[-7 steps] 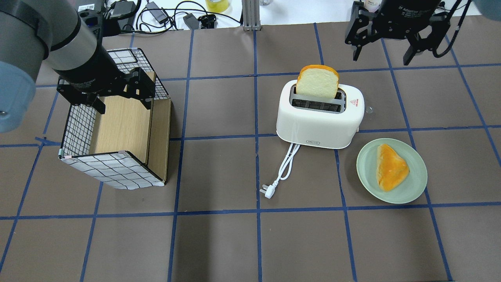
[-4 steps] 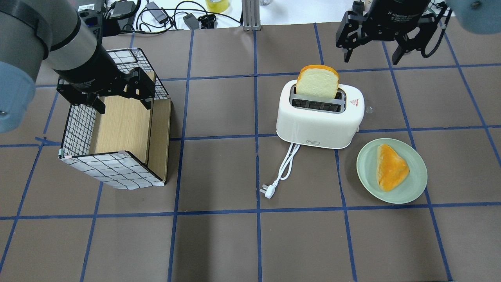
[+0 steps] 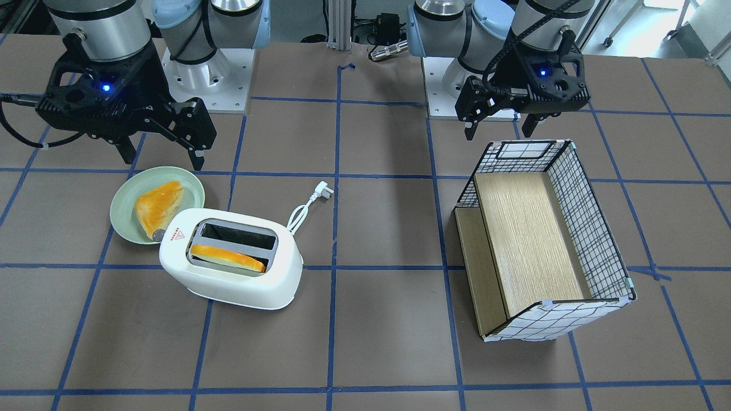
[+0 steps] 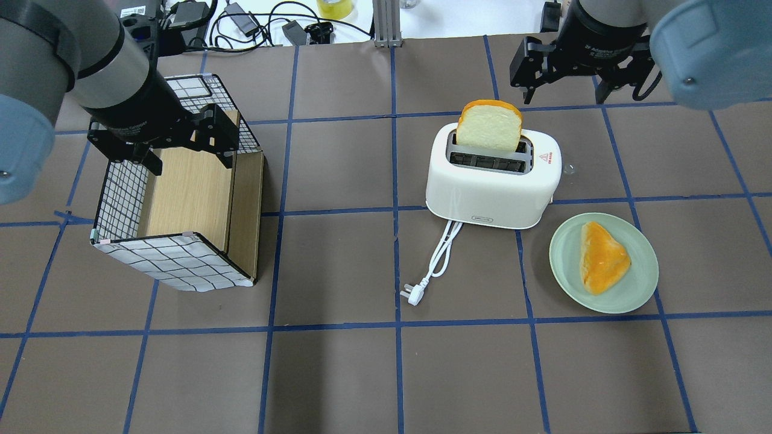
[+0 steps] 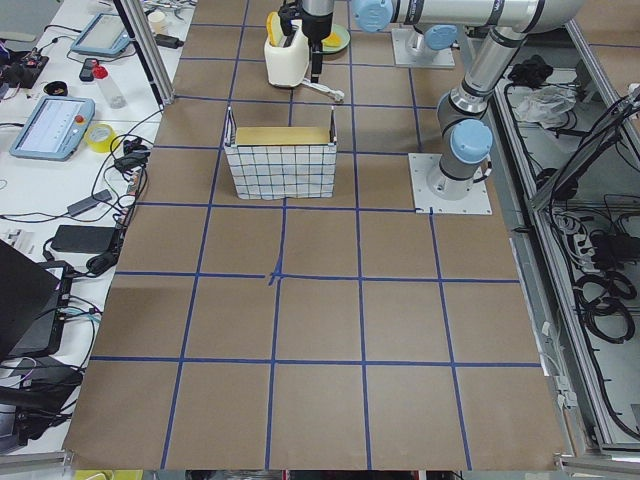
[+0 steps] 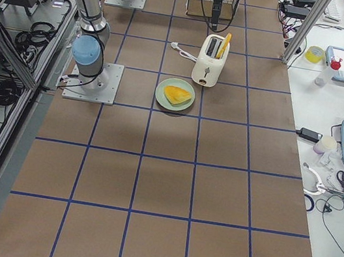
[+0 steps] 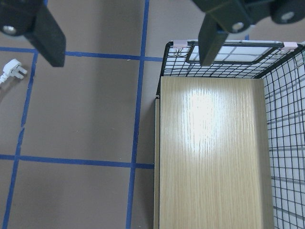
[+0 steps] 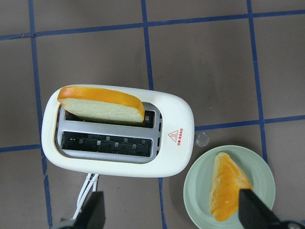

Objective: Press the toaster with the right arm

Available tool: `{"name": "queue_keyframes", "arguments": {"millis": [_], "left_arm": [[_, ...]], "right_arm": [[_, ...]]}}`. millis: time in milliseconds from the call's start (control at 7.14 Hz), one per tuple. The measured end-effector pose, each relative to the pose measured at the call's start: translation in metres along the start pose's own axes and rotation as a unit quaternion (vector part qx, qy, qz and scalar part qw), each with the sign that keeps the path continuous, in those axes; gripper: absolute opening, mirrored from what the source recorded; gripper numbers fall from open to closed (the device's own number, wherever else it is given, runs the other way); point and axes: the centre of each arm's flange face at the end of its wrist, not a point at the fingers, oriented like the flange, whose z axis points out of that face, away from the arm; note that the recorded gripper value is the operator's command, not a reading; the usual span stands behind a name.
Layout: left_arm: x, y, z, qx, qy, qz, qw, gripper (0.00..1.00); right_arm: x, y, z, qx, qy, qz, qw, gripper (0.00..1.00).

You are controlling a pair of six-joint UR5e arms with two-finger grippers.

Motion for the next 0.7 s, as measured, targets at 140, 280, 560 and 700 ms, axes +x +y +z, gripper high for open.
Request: {"name": "queue_keyframes", "arguments": {"millis": [140, 280, 560, 700], "left_arm": [[0.000, 0.000, 0.000, 0.000, 0.000, 0.000, 1.0000, 1.00], [0.000, 0.000, 0.000, 0.000, 0.000, 0.000, 1.0000, 1.00], [0.000, 0.000, 0.000, 0.000, 0.000, 0.000, 1.0000, 1.00], [0.000, 0.000, 0.000, 0.000, 0.000, 0.000, 1.0000, 1.00]], "right_arm": [[0.011, -0.003, 0.001, -0.002, 0.009, 0.004, 0.9999, 1.00], [0.026, -0.007, 0.000, -0.012, 0.013, 0.007, 0.9998, 1.00], [0.037, -0.008, -0.006, -0.031, 0.001, 0.009, 0.9995, 1.00], [0.035, -0.008, -0.008, -0.035, -0.014, 0.016, 0.9992, 1.00]]}}
